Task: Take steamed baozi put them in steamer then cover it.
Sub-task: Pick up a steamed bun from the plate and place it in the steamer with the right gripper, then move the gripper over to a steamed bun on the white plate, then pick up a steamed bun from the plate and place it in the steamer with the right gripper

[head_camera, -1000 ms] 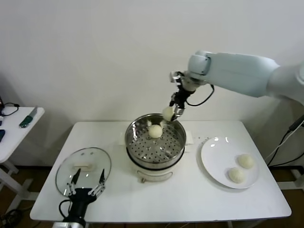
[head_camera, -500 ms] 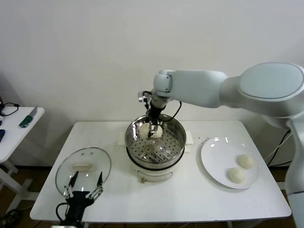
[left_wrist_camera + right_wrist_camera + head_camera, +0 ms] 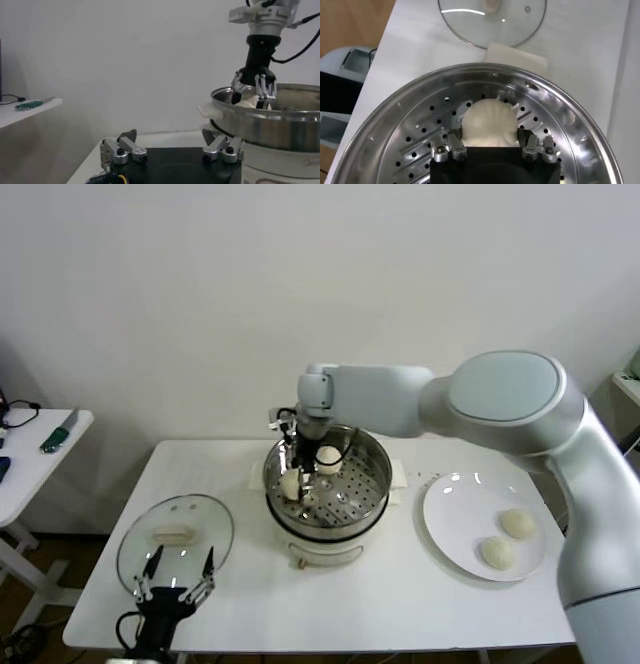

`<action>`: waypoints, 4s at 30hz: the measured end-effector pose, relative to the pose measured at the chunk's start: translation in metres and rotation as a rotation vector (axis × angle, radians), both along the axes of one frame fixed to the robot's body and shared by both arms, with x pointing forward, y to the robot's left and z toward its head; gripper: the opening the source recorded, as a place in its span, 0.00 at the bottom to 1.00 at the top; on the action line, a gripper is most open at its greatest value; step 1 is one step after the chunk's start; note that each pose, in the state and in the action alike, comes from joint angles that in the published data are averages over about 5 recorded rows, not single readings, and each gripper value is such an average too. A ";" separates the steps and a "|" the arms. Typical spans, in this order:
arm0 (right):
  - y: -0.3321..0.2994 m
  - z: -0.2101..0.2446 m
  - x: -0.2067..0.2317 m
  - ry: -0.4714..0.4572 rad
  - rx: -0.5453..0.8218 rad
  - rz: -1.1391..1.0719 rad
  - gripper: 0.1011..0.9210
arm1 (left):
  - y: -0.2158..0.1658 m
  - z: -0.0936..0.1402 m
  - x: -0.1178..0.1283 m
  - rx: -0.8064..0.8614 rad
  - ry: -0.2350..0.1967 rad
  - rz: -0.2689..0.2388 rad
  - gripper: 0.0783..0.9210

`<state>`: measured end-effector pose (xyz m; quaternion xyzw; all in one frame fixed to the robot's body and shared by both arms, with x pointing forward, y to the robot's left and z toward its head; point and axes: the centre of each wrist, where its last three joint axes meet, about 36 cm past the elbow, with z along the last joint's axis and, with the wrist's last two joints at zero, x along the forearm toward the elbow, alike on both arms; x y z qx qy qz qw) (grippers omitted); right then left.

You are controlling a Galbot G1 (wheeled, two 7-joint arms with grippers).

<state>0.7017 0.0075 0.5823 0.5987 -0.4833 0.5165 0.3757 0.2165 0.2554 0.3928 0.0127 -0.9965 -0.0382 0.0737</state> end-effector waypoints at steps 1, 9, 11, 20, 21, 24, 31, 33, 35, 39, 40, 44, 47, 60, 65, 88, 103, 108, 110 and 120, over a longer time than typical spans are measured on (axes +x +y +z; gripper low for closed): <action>0.000 -0.001 0.000 0.001 -0.001 0.000 0.84 | 0.000 0.000 0.000 0.000 0.001 0.000 0.88; -0.011 0.011 0.004 0.007 0.001 -0.001 0.88 | 0.000 -0.001 0.001 0.000 0.003 0.002 0.88; -0.020 0.020 0.005 0.004 0.000 -0.002 0.88 | 0.000 -0.001 0.000 0.000 0.004 0.001 0.88; -0.093 0.079 0.008 -0.024 -0.009 -0.018 0.88 | -0.002 -0.004 0.000 -0.001 0.016 0.002 0.88; -0.105 0.085 0.007 -0.028 -0.009 -0.025 0.88 | -0.001 -0.005 0.000 -0.001 0.017 0.003 0.88; -0.143 0.097 0.003 -0.034 -0.015 -0.045 0.88 | -0.001 -0.005 0.001 -0.001 0.020 0.006 0.88; -0.238 0.094 -0.016 -0.036 -0.056 -0.087 0.88 | 0.000 -0.005 0.000 0.001 0.026 0.012 0.88; -0.263 0.087 -0.023 -0.037 -0.067 -0.101 0.88 | 0.001 -0.006 -0.001 0.004 0.030 0.013 0.88; -0.286 0.077 -0.030 -0.036 -0.077 -0.114 0.88 | 0.001 -0.006 -0.003 0.009 0.034 0.016 0.88; -0.327 0.050 -0.044 -0.024 -0.097 -0.136 0.88 | 0.002 -0.006 -0.004 0.022 0.041 0.025 0.88; -0.336 0.041 -0.047 -0.020 -0.101 -0.139 0.88 | 0.003 -0.005 -0.005 0.025 0.042 0.027 0.88; -0.364 0.008 -0.060 -0.004 -0.120 -0.146 0.88 | 0.003 -0.004 -0.006 0.033 0.046 0.034 0.88; -0.378 -0.015 -0.067 0.008 -0.135 -0.146 0.88 | 0.002 -0.004 -0.007 0.038 0.051 0.038 0.88; -0.412 -0.089 -0.086 0.052 -0.192 -0.163 0.88 | 0.000 -0.004 -0.008 0.056 0.068 0.098 0.88; -0.417 -0.105 -0.090 0.069 -0.206 -0.169 0.88 | -0.001 -0.005 -0.007 0.060 0.071 0.111 0.88; -0.423 -0.124 -0.088 0.092 -0.238 -0.162 0.71 | -0.006 -0.005 -0.003 0.060 0.070 0.123 0.88; -0.388 -0.060 -0.059 0.011 -0.219 0.039 0.70 | -0.012 -0.005 0.000 0.054 0.068 0.112 0.88; -0.347 -0.004 -0.042 -0.065 -0.224 0.237 0.70 | -0.014 -0.007 0.001 0.048 0.072 0.115 0.88; -0.328 0.020 -0.036 -0.094 -0.228 0.318 0.70 | -0.014 -0.007 0.001 0.046 0.073 0.115 0.88; -0.229 0.123 -0.024 -0.219 -0.260 0.681 0.70 | -0.015 -0.012 0.005 0.025 0.078 0.119 0.88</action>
